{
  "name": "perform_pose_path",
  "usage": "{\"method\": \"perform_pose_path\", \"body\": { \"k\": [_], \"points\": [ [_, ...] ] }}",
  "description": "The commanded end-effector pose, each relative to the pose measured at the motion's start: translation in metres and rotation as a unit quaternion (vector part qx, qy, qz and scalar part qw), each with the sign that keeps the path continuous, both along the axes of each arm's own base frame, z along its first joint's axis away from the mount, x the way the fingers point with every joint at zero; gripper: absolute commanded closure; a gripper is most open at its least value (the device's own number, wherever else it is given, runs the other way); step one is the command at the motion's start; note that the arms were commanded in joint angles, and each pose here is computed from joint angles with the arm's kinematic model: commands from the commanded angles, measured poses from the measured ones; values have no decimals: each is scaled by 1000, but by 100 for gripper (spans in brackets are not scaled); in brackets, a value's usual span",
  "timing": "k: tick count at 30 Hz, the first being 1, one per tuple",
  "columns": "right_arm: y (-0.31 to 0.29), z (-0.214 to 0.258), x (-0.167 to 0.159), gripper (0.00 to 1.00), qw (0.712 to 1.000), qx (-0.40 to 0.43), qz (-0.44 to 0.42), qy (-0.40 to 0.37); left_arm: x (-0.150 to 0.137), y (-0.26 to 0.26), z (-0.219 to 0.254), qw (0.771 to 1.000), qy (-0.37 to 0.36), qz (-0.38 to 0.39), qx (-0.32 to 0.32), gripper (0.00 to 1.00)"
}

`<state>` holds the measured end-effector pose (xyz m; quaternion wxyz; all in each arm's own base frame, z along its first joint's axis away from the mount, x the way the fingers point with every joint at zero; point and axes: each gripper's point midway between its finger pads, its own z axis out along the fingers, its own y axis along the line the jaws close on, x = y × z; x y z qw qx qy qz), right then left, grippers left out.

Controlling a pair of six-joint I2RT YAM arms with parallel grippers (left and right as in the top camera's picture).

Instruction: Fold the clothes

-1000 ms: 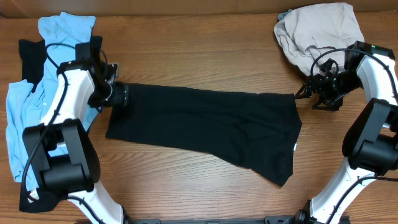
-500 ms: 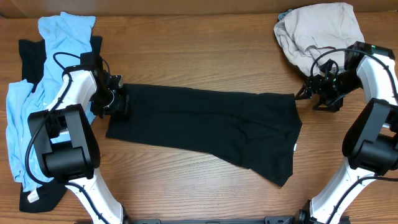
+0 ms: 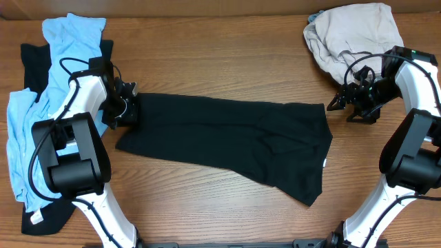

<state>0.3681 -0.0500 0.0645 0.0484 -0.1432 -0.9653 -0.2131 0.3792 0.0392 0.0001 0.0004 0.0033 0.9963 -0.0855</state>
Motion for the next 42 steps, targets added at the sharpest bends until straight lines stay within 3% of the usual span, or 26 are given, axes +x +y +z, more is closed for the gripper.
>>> {"method": "perform_pose_path", "body": {
  "k": [1, 4, 7, 15, 21, 28, 37, 42],
  "points": [
    [4, 16, 3, 25, 1000, 5, -3, -21, -20, 2, -27, 998, 67, -6, 6, 96],
    [6, 17, 3, 26, 1000, 11, -16, -17, -13, 3, -7, 997, 70, -7, 6, 96],
    [7, 17, 3, 34, 1000, 11, -27, -10, -4, 5, 22, 998, 70, -7, 6, 96],
    [13, 17, 2, 37, 1000, 12, -29, -2, 13, 3, 109, 999, 39, -16, 12, 96],
    [17, 17, 5, 37, 1000, 11, -22, -7, 13, -16, 149, 998, 21, -50, 14, 96],
    [16, 16, 8, 36, 1000, 9, -22, -14, 10, -79, 144, 990, 25, -140, 15, 95],
    [16, 16, 9, 36, 1000, 8, -22, -16, -14, -191, 121, 958, 21, -286, 23, 95],
    [16, 16, 9, 36, 1000, 8, -22, -16, -25, -225, 99, 952, 19, -304, 24, 89]
  ]
}}
